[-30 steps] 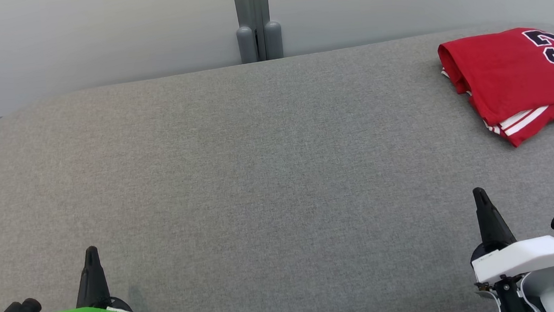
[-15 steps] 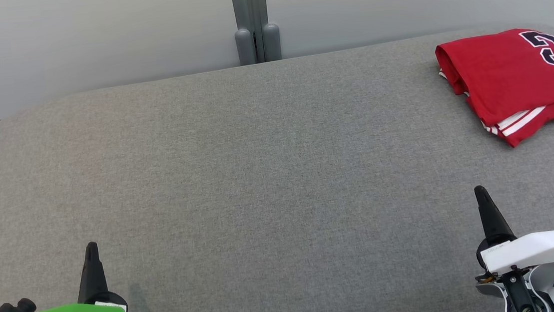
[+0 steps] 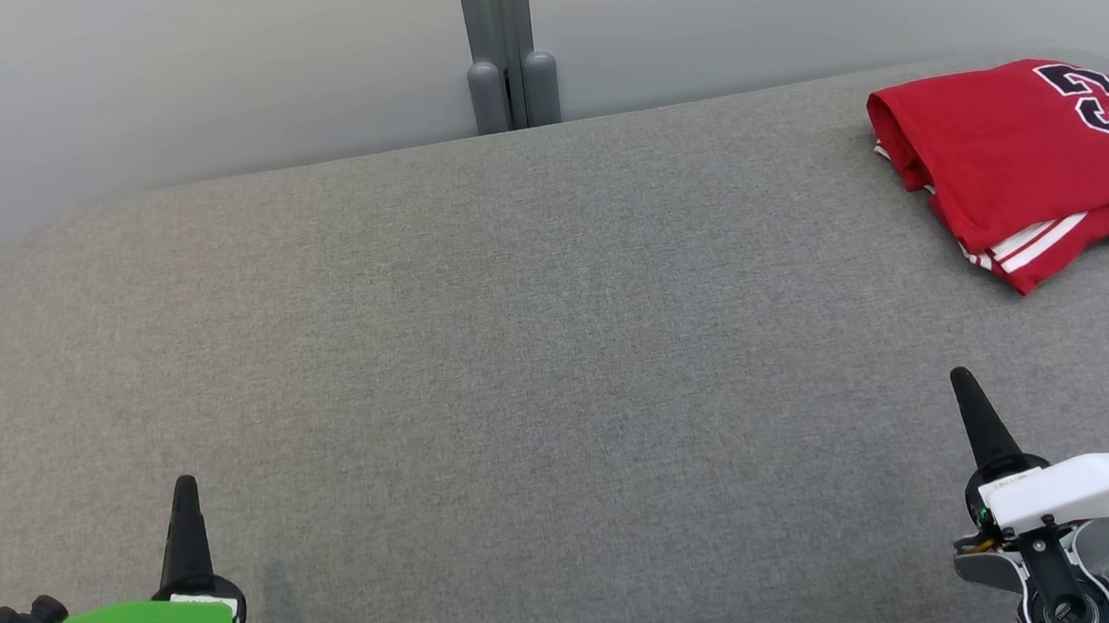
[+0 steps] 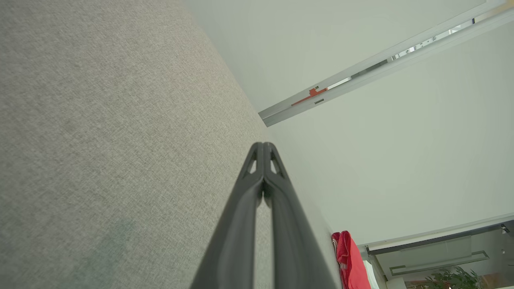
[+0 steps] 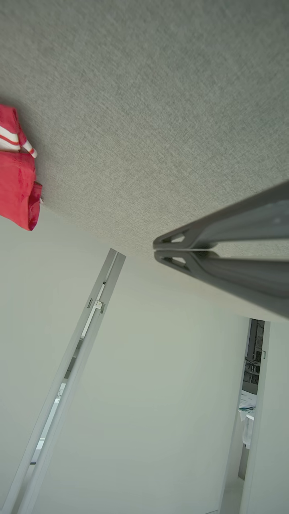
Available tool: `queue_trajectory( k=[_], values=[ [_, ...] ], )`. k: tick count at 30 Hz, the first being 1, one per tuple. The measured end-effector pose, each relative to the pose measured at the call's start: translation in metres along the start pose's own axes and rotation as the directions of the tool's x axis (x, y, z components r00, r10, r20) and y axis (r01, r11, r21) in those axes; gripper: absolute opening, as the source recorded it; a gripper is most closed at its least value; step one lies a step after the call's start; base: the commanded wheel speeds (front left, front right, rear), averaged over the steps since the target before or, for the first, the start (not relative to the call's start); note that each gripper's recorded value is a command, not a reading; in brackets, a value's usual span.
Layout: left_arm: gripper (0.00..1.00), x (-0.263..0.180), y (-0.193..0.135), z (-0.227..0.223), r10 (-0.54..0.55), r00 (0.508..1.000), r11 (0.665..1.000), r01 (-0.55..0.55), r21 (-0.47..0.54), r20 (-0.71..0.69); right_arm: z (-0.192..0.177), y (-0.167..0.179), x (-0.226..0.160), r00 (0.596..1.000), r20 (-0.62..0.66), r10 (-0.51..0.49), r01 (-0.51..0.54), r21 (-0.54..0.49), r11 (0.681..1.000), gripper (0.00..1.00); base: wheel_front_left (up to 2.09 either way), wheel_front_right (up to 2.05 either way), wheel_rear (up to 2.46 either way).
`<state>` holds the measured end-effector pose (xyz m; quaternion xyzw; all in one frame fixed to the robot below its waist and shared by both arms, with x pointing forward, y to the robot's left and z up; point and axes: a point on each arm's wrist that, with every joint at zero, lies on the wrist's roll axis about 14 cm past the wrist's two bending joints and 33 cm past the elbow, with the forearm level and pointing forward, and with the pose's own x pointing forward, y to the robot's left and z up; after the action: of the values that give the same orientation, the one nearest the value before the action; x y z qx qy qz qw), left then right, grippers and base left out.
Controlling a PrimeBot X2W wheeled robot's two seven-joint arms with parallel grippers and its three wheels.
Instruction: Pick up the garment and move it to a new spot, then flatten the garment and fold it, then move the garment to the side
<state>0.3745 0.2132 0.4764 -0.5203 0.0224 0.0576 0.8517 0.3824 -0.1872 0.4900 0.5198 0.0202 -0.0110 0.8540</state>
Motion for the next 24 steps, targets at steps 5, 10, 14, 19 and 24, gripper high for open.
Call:
queue_trajectory(
  k=[5, 10, 14, 19, 24],
  values=[
    [0.0, 0.001, -0.002, 0.0, -0.006, 1.0, 0.999, 0.006, -0.054, -0.005, 0.002, 0.0, 0.001, 1.0, 0.001, -0.001, 0.001, 0.051, 0.999, 0.0, 0.0, 0.0, 0.0],
    [0.0, 0.002, -0.005, 0.0, -0.014, 1.0, 0.995, 0.014, -0.103, -0.008, 0.003, 0.0, 0.001, 1.0, -0.001, -0.002, 0.002, 0.098, 0.995, 0.0, 0.0, 0.0, 0.0],
    [0.0, 0.002, -0.006, -0.001, -0.019, 1.0, 0.991, 0.017, -0.134, -0.012, 0.005, 0.002, 0.002, 1.0, 0.002, 0.002, -0.002, 0.133, 0.991, 0.0, 0.0, 0.0, 0.0],
    [0.0, 0.004, -0.01, 0.0, -0.03, 0.999, 0.983, 0.027, -0.179, -0.014, 0.006, 0.001, 0.002, 1.0, 0.003, 0.001, -0.001, 0.178, 0.984, 0.0, 0.0, 0.0, 0.0],
    [0.0, 0.004, -0.012, -0.001, -0.039, 0.999, 0.975, 0.034, -0.22, -0.018, 0.007, 0.002, 0.003, 1.0, 0.003, 0.004, -0.005, 0.217, 0.976, 0.0, 0.0, 0.0, 0.0]
  ],
)
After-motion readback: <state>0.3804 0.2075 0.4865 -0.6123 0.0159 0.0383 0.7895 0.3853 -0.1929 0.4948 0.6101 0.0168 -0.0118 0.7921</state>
